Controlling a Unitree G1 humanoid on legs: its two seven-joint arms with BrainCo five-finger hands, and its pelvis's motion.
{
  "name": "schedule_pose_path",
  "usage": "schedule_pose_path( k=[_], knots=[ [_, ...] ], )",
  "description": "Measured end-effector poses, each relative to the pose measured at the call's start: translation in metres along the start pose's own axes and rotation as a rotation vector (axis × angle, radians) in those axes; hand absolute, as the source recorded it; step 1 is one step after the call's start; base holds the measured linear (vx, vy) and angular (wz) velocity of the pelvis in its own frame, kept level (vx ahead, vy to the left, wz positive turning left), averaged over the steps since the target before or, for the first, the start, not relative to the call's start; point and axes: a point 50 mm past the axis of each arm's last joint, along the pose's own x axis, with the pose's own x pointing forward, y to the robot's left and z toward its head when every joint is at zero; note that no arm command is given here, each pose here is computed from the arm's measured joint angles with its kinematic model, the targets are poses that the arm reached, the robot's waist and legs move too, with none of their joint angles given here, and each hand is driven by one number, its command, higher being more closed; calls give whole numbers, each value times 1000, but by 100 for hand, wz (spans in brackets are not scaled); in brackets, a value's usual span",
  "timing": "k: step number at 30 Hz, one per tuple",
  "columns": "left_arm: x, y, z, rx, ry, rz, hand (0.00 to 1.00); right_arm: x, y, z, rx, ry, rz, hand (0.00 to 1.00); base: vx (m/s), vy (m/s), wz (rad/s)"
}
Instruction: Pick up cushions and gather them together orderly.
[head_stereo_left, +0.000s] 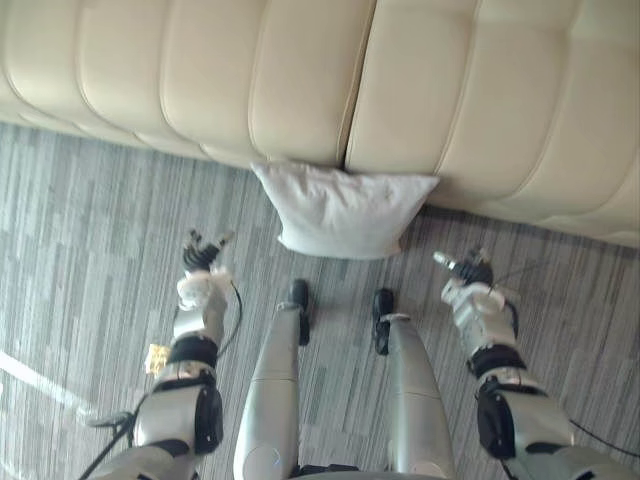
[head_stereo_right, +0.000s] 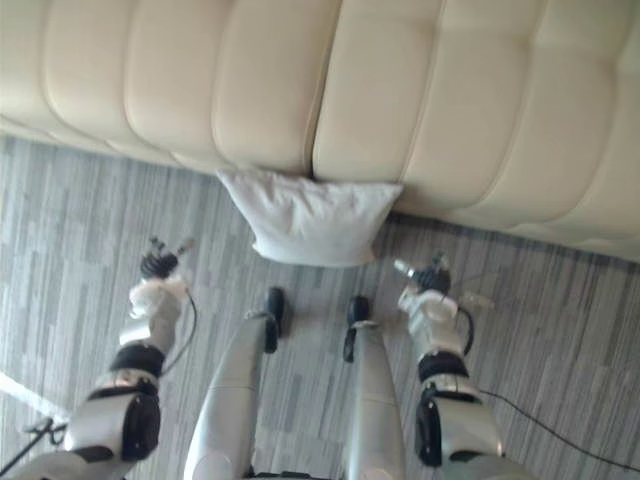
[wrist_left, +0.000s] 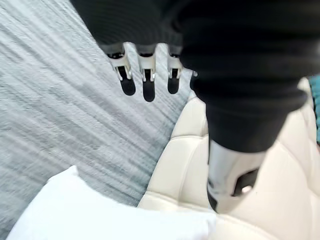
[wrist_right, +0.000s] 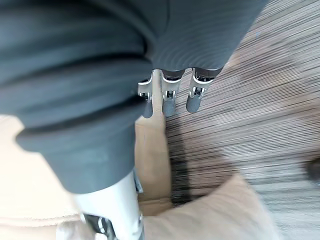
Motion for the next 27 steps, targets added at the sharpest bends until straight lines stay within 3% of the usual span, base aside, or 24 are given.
schedule_pose_path(
  k=[6, 13, 14, 15, 19, 27],
  knots=[
    [8, -56, 64, 32, -169, -138, 0, 13, 33, 85, 71, -203, 55, 0, -70, -19, 6],
    [-8, -124, 98, 137, -298, -323, 0, 9, 73, 127, 94, -286, 130, 0, -44, 4, 5],
    [-11, -129, 98, 140, -299, -339, 0, 7, 77, 128, 91, -288, 141, 100, 0, 0, 0],
    [-15, -138, 97, 141, -305, -359, 100, 4, 87, 130, 93, -295, 164, 100, 0, 0, 0],
    [-27, -151, 110, 86, -362, -360, 100, -5, 107, 143, 69, -357, 217, 100, -10, 9, 2],
    [-36, -137, 113, 12, -437, -268, 100, -23, 117, 134, 71, -423, 276, 100, -23, 25, 2]
  ],
)
